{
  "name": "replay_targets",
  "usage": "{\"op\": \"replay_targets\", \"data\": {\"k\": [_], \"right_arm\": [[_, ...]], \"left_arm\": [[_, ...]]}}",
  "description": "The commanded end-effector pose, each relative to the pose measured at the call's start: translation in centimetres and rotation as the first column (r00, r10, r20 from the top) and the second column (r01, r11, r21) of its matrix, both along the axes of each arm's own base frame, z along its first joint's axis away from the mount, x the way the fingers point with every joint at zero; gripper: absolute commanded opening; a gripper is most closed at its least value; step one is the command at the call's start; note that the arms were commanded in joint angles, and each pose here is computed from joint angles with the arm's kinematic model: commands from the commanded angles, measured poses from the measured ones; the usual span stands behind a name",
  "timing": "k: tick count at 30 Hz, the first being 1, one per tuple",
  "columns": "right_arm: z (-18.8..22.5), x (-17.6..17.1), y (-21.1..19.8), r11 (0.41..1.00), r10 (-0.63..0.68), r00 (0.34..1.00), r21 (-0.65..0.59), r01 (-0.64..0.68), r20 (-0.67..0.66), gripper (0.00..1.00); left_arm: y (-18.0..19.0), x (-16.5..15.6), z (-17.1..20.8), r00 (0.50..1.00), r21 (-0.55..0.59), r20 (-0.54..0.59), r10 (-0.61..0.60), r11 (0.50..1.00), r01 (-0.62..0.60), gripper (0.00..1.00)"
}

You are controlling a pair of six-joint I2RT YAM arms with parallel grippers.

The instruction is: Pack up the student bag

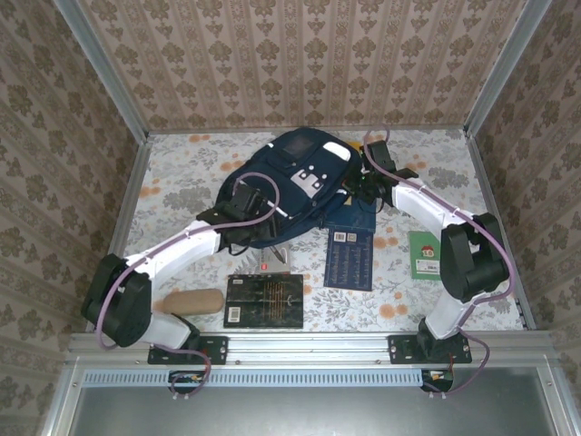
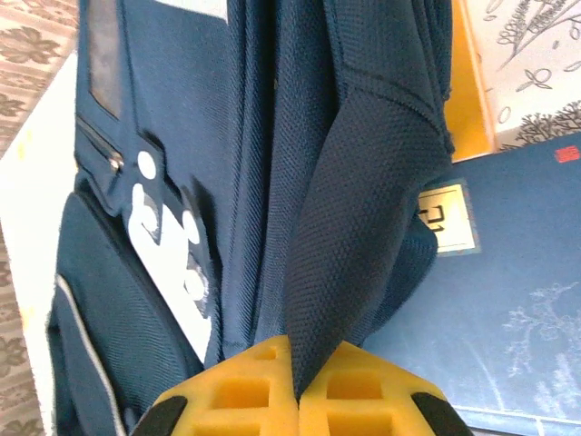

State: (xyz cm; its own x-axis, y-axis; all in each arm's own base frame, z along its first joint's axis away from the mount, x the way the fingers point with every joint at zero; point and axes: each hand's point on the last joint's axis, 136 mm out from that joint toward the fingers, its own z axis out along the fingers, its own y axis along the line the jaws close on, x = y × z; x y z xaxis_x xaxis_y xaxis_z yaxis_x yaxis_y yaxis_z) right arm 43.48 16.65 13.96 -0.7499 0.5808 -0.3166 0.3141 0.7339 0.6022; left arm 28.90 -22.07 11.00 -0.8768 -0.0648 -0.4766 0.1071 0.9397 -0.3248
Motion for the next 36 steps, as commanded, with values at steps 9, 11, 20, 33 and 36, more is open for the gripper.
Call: {"op": "replay_targets", "data": {"k": [9,11,20,33,36], "right_arm": [[6.6,1.2,2.5,0.989,-0.004,0.993,0.15,-0.014,0.12,0.0],[7.1,0.9,2.6,0.985,-0.01,0.992,0.174,-0.012,0.124,0.0],[7.6,-2.1,1.7,0.965,-0.1,0.988,0.254,0.067,0.117,0.0],[4.3,-4.4,2.0,0.962,-0.146,0.988,0.24,0.131,0.048,0.02],[4.9,-4.0,2.0,0.96,-0.153,0.987,0.244,0.136,0.051,0.02]], "left_arm": [[-2.1,0.4,-2.1,0.997,-0.015,-0.075,0.01,1.0,-0.011,0.45],[-1.4,1.6,-2.7,0.996,0.012,-0.08,0.034,0.999,-0.033,0.44],[1.2,8.4,-2.9,0.997,0.088,-0.037,0.072,0.994,-0.068,0.42],[-1.3,8.3,0.7,0.997,0.031,0.069,-0.044,0.999,0.042,0.53],[-2.1,6.2,2.0,0.984,0.041,0.151,-0.09,0.996,0.085,0.56]]}}
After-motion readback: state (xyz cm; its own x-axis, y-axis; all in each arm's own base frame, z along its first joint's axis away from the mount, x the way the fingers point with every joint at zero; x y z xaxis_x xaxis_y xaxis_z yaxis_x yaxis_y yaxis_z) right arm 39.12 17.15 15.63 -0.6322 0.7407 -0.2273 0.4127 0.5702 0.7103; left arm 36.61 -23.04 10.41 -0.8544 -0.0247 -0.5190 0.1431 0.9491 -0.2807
